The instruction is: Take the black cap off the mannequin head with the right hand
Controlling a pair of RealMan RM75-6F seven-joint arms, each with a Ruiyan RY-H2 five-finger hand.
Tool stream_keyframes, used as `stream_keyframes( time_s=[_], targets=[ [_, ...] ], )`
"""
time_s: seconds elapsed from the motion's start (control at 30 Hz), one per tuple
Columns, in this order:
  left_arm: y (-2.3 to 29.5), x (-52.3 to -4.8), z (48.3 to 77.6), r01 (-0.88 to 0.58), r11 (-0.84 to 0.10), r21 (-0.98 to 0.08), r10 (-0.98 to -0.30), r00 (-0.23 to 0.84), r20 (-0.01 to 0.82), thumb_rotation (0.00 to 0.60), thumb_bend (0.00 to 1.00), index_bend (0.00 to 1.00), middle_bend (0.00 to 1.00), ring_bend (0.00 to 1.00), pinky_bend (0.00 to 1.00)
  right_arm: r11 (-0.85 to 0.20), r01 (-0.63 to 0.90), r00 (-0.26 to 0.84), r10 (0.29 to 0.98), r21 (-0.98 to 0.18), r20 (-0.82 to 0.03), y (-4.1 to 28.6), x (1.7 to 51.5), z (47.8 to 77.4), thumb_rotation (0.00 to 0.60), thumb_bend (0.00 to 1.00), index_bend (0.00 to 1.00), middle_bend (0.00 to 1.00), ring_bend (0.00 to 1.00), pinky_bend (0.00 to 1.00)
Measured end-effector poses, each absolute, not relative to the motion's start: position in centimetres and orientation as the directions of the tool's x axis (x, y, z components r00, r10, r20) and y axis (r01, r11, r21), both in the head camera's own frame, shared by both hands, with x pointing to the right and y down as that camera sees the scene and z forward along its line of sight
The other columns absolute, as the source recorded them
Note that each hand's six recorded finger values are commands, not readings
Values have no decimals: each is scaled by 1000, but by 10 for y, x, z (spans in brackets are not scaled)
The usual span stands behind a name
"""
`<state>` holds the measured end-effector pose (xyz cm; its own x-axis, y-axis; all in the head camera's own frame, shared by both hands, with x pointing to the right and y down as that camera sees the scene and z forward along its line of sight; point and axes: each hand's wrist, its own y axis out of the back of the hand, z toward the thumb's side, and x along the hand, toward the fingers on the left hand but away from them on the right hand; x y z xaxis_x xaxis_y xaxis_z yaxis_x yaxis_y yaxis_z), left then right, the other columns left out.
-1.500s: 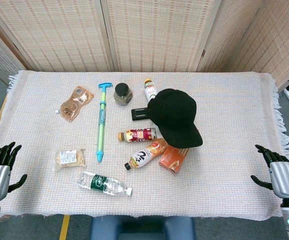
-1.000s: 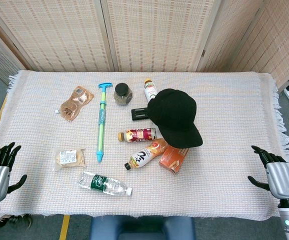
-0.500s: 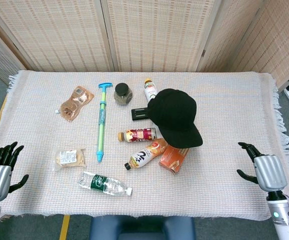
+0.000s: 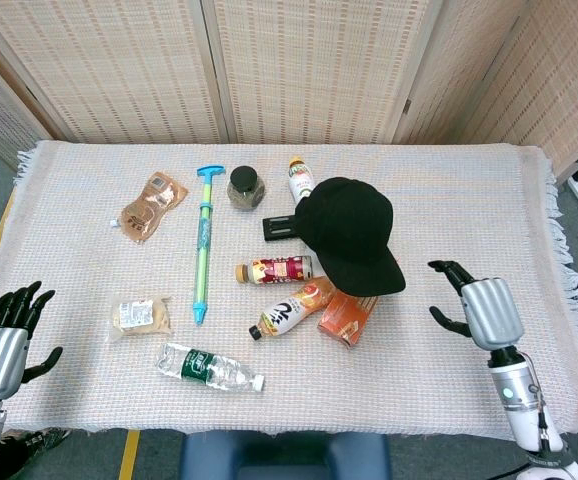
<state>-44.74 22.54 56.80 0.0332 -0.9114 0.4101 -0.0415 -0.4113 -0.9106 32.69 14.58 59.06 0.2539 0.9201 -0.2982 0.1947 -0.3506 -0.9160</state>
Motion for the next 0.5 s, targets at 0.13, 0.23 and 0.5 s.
stream_keyframes(
  time_s=[0.13,0.23,0.5],
  targets=[
    [224,-446,569,-43,-414,-909,-910,38,413,600,300,178,77,88,118,-353,227,277,917,-908,-287,139,308,596,600,79,277,362,840,999],
    [224,-445,569,-43,-415,-909,-910,41,413,600,300,181,77,87,117,-353,243,292,915,-903,-279,138,294,601,600,78,284,367,841,1000],
    [224,-446,571,-45,-427,-903,-904,44,425,600,299,188,78,87,118,-333,285,294,923,-899,-249,133,275,609,600,123,319,383,843,1000]
  ],
)
